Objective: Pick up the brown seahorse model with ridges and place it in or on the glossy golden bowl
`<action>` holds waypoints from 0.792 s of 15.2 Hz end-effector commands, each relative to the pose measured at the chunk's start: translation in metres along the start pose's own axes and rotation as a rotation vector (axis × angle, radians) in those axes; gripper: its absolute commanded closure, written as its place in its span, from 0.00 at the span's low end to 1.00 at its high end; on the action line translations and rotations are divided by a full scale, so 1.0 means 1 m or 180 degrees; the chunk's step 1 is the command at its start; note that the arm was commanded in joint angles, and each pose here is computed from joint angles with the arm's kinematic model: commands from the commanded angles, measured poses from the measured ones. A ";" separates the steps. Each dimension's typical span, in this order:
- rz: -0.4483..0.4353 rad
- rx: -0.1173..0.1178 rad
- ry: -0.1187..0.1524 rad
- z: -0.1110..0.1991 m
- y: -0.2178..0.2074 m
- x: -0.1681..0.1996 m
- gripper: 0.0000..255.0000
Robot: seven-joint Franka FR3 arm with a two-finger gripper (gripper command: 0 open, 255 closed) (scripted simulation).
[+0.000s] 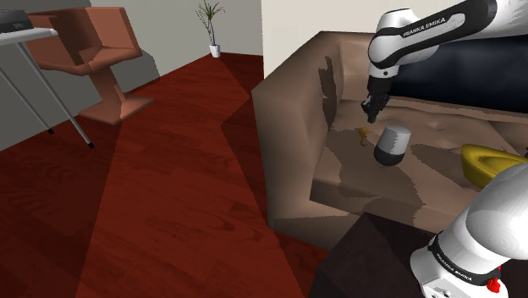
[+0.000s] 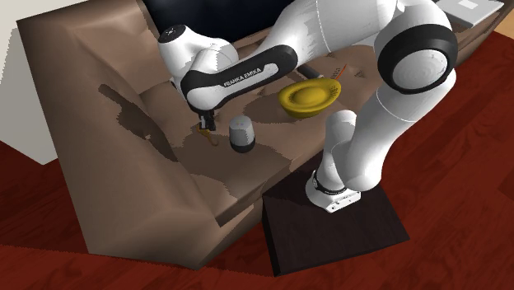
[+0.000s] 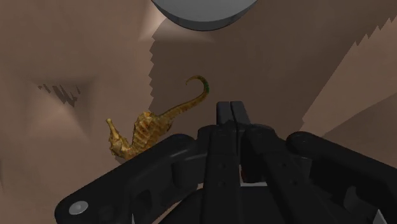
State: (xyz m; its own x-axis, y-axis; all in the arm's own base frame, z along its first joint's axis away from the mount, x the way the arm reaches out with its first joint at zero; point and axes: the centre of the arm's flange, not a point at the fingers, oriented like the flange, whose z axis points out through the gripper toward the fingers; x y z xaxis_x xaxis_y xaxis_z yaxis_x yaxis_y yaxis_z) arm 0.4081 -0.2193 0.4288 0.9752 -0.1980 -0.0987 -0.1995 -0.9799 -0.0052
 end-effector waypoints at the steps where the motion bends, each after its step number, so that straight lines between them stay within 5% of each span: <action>1: 0.0000 0.0000 0.0000 0.000 0.000 0.000 1.00; 3: 0.0000 0.0000 0.0000 0.000 0.000 0.000 1.00; 4: 0.0000 0.0000 0.0000 0.000 0.000 0.000 0.00; 12: 0.1237 0.0174 0.0235 0.070 0.066 0.039 0.00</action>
State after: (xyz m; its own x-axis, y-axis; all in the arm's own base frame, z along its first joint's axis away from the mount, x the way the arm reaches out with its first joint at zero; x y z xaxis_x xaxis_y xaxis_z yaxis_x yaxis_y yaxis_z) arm 0.4231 -0.2795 0.3643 0.8578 -0.5122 -0.0421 -0.5135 -0.8575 -0.0303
